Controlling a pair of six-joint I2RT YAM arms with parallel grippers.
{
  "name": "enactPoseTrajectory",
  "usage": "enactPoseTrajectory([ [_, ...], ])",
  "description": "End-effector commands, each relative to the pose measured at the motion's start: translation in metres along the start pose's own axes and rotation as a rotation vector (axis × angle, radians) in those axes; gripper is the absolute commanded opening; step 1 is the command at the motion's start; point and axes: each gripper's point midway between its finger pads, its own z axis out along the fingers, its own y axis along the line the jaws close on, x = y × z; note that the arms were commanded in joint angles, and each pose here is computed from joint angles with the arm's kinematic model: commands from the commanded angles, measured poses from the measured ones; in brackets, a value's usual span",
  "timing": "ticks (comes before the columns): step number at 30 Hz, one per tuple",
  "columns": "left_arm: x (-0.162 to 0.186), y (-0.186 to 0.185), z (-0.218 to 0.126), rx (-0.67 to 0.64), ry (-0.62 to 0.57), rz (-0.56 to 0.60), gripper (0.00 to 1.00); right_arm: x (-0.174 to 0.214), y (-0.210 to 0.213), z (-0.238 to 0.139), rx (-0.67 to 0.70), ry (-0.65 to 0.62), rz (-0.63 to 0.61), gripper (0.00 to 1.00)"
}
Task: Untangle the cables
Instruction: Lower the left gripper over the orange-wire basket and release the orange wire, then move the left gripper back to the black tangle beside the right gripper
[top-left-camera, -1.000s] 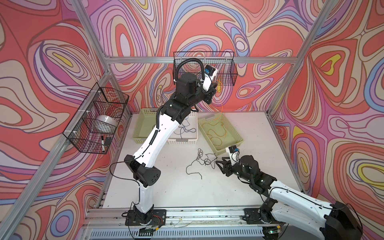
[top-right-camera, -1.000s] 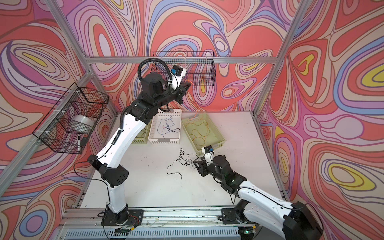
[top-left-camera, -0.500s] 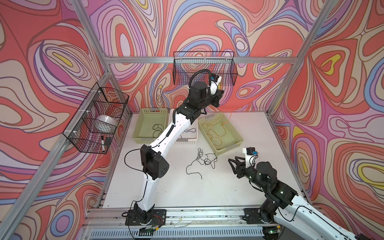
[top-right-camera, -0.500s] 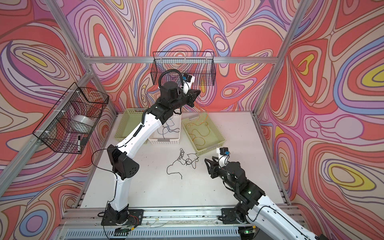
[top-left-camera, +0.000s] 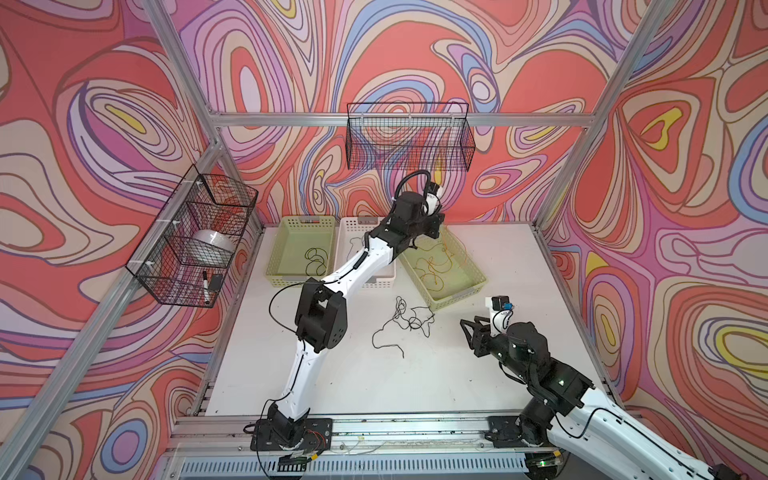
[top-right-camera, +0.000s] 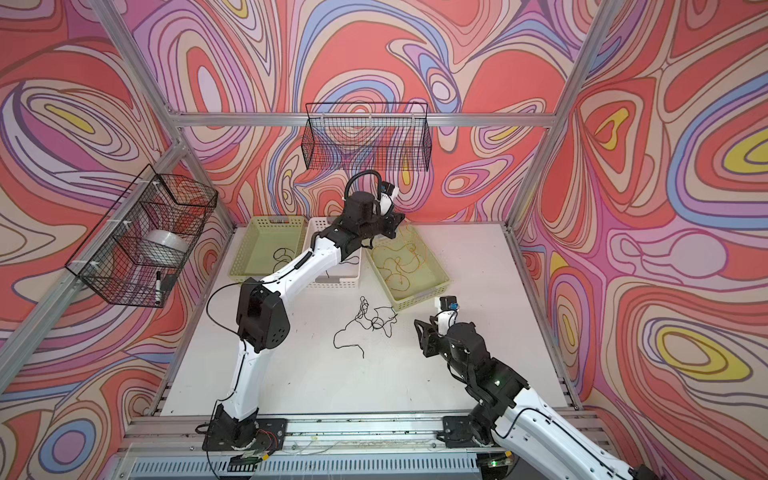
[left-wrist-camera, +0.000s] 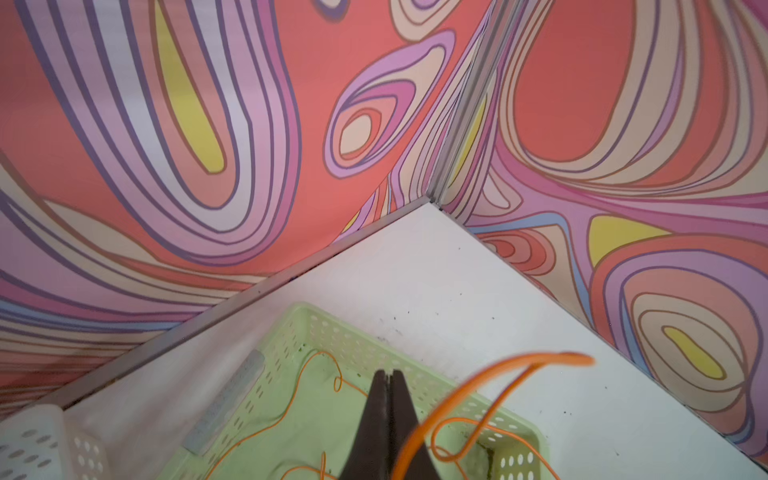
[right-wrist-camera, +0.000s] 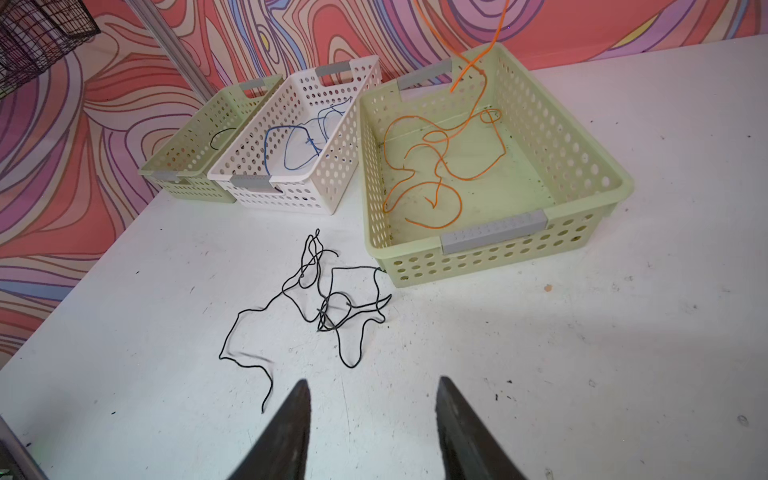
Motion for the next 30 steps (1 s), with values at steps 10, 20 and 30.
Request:
enactPoseTrajectory([
  [10, 0.048, 0.022, -0.001, -0.139, 0.075, 0.016, 0.73, -0.006, -0.024, -0.001, 0.172, 0.036, -0.022, 0.52],
  [20, 0.027, 0.004, -0.075, -0.170, 0.095, 0.124, 1.00, -0.001, -0.018, 0.019, 0.164, 0.085, -0.047, 0.53],
  [30, 0.102, -0.001, -0.155, -0.206, 0.282, 0.126, 0.83, 0.030, 0.015, 0.084, 0.044, 0.265, -0.050, 0.52],
])
